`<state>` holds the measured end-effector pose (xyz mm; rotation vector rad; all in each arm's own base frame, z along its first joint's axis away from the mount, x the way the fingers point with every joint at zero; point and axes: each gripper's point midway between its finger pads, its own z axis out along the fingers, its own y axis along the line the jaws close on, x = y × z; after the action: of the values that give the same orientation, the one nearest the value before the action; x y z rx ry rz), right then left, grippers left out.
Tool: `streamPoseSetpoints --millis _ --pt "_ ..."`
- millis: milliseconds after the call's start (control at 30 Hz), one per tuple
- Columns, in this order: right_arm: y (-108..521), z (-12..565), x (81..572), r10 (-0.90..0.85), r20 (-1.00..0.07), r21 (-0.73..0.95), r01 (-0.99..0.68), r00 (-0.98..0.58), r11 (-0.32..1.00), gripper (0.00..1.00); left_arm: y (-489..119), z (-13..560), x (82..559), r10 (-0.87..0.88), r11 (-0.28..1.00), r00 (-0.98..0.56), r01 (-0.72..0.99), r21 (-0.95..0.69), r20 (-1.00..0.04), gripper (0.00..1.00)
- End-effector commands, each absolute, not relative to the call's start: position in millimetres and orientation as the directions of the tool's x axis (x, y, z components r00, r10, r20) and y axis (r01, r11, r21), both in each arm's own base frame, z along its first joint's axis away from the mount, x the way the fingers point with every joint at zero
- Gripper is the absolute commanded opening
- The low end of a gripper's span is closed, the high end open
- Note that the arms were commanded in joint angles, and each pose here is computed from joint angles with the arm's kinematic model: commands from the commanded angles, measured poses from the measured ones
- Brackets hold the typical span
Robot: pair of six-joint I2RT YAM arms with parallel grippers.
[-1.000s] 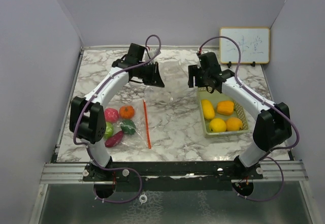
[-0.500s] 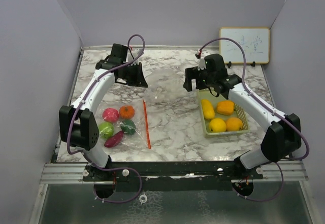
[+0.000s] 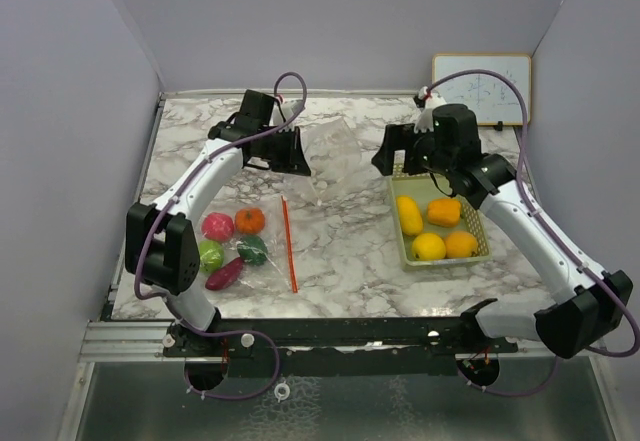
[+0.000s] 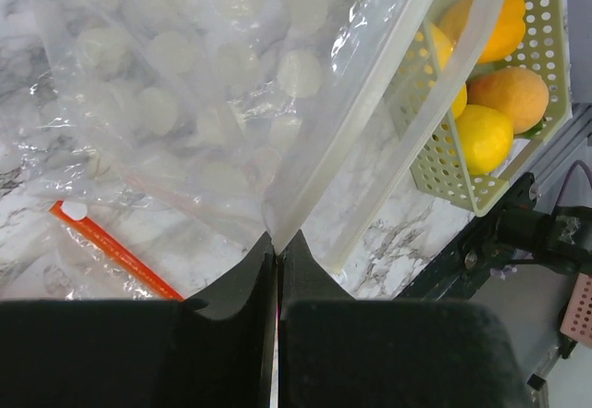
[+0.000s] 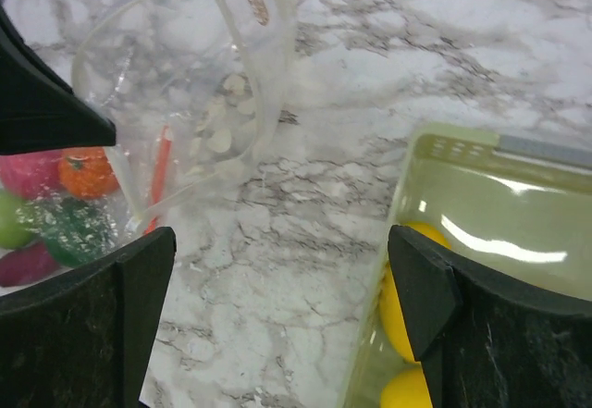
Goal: Place the food in the zip-top bag and seal the zipper
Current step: Open the zipper of the food storage bag at the center of the board, then pick up the fake fruit from the bin.
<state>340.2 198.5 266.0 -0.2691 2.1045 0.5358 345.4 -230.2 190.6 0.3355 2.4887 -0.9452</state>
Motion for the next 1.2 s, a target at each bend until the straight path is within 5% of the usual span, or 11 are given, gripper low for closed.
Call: streamPoseSetpoints --millis 0,200,333,933,1167 --pt "144 223 317 0.063 -0.731 0.193 -0.117 -0.679 0.974 0.96 -251 201 349 0.076 0.693 -0.85 0.421 -0.585 -0.521 0.0" --pt "112 167 303 0.067 -0.592 0.081 0.024 -0.803 0.996 0.94 -263 187 348 0.107 0.682 -0.864 0.423 -0.597 -0.491 0.0" --pt "104 140 307 0.082 -0.554 0.076 0.048 -0.828 0.996 0.83 -265 186 346 0.115 0.678 -0.865 0.427 -0.598 -0.488 0.0" --pt "118 46 324 0.029 -0.414 0.127 -0.027 -0.91 0.992 0.74 -267 178 347 0.11 0.682 -0.879 0.407 -0.608 -0.465 0.0" --pt "114 45 330 0.03 -0.424 0.116 -0.021 -0.905 0.993 0.31 -268 177 349 0.111 0.685 -0.884 0.399 -0.609 -0.454 0.0"
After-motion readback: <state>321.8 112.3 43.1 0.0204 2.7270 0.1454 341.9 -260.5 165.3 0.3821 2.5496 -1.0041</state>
